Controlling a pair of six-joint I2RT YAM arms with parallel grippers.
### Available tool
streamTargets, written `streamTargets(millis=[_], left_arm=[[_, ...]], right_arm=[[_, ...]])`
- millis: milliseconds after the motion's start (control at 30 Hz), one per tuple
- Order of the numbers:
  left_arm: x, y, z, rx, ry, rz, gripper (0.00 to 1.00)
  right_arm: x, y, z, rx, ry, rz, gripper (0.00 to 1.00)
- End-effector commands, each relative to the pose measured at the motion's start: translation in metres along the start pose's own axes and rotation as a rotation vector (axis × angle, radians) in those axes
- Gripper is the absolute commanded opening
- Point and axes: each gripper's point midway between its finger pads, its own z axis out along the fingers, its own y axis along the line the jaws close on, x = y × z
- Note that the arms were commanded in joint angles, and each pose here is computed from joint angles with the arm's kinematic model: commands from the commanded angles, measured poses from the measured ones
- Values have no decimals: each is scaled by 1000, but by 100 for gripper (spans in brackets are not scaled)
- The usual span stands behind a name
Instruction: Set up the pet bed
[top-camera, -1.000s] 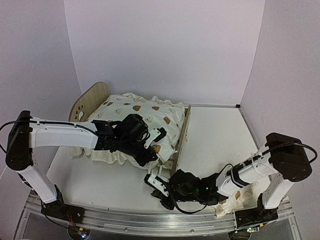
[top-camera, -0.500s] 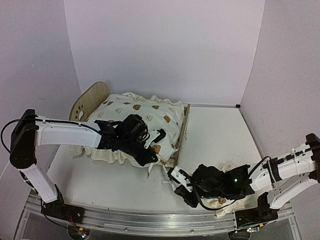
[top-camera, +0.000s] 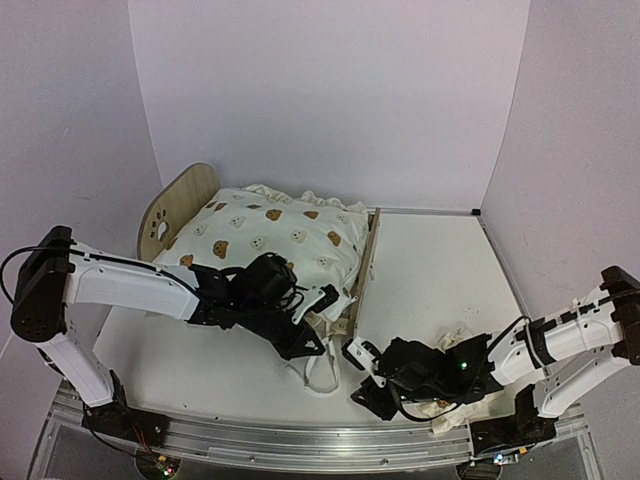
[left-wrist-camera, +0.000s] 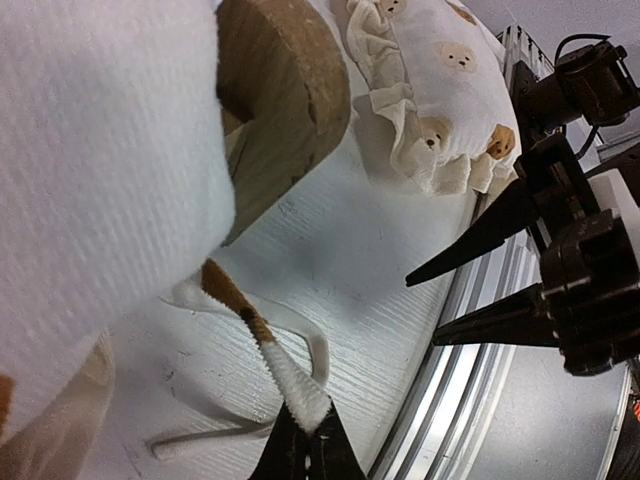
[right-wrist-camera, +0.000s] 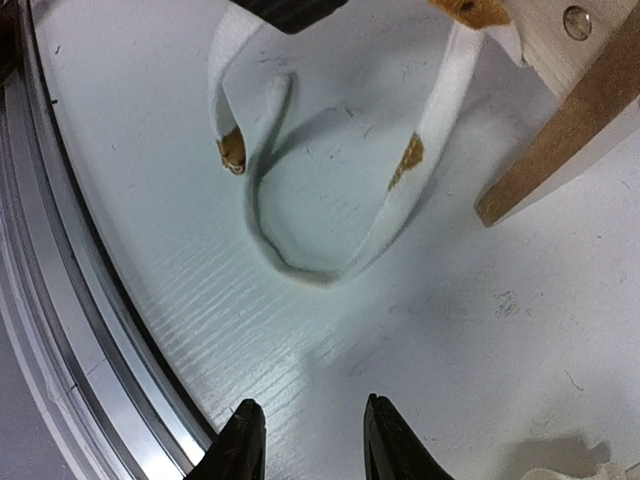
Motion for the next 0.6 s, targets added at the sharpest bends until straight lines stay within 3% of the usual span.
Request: streamTargets(millis=[0,67,267,367,567], left_arm=[[-13,-7,-9,18,-82,-28,0],[-9,-3,-9,2,-82,-44,0],[-3,1,-9,-10,-86,-66,0],[-2,0,-11,-4,-91,-73,0],[-4,-4,-19,6,-116,-72,0]], right_arm=[[-13,-5,-12,40,-31,99,36],[-24,-21,-20,118,-110,199,38],[-54,-26,-27,20,-466,512,50],[-56,-23,-15,63,-519,503,57],[-56,-14,15,126,-530,487,58]])
